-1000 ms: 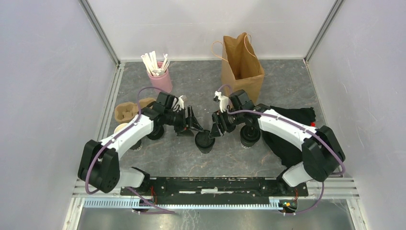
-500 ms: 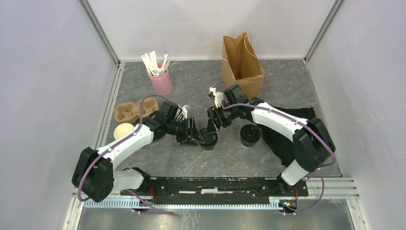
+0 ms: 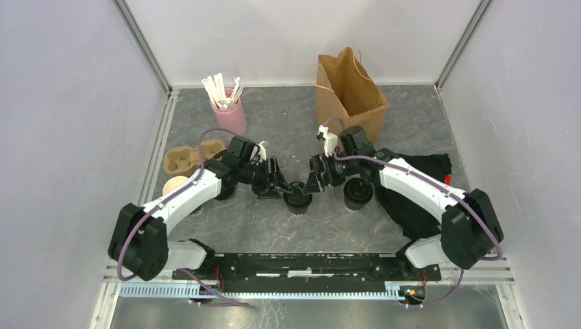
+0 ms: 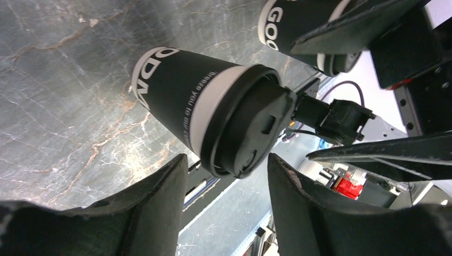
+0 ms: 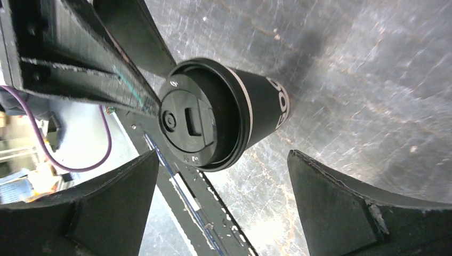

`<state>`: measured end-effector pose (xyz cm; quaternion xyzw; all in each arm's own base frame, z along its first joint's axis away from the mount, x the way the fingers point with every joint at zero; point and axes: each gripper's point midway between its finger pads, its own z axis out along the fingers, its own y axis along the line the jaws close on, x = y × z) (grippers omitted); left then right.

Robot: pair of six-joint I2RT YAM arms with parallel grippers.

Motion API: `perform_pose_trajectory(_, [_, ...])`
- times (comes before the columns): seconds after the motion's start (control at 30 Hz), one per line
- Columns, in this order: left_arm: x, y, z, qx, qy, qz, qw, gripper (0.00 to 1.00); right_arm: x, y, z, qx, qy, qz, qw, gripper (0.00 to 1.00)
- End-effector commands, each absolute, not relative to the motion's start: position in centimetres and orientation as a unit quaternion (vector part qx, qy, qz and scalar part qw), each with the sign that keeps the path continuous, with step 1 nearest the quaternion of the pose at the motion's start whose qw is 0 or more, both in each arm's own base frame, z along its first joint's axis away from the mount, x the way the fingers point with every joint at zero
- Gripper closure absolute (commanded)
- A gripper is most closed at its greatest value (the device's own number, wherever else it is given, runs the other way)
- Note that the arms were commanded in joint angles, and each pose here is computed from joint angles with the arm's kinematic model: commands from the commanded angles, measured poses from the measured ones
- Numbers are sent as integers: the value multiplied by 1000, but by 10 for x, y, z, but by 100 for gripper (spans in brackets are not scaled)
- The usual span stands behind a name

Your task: Pack the takeout coffee

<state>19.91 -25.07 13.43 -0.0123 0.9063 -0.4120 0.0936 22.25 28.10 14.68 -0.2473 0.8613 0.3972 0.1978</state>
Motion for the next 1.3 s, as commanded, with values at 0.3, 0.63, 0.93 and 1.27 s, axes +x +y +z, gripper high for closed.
perform_pose_trajectory(0.3, [192, -224, 77, -42, 943, -324, 64, 52, 217, 279, 80, -197, 873, 413, 167, 24])
perform_pose_trajectory(0.63, [152, -180, 27, -91, 969, -228, 30, 58, 228, 246, 48, -226, 911, 301, 169, 31])
perform_pose_trajectory(0.93, [198, -230, 135, -52, 890, -432, 137, 21, 221, 267, 75, -244, 883, 368, 161, 30])
perform_pose_trajectory(1.27, [208, -224, 132, -71, 893, -422, 141, 49, 223, 271, 79, -246, 879, 377, 159, 30])
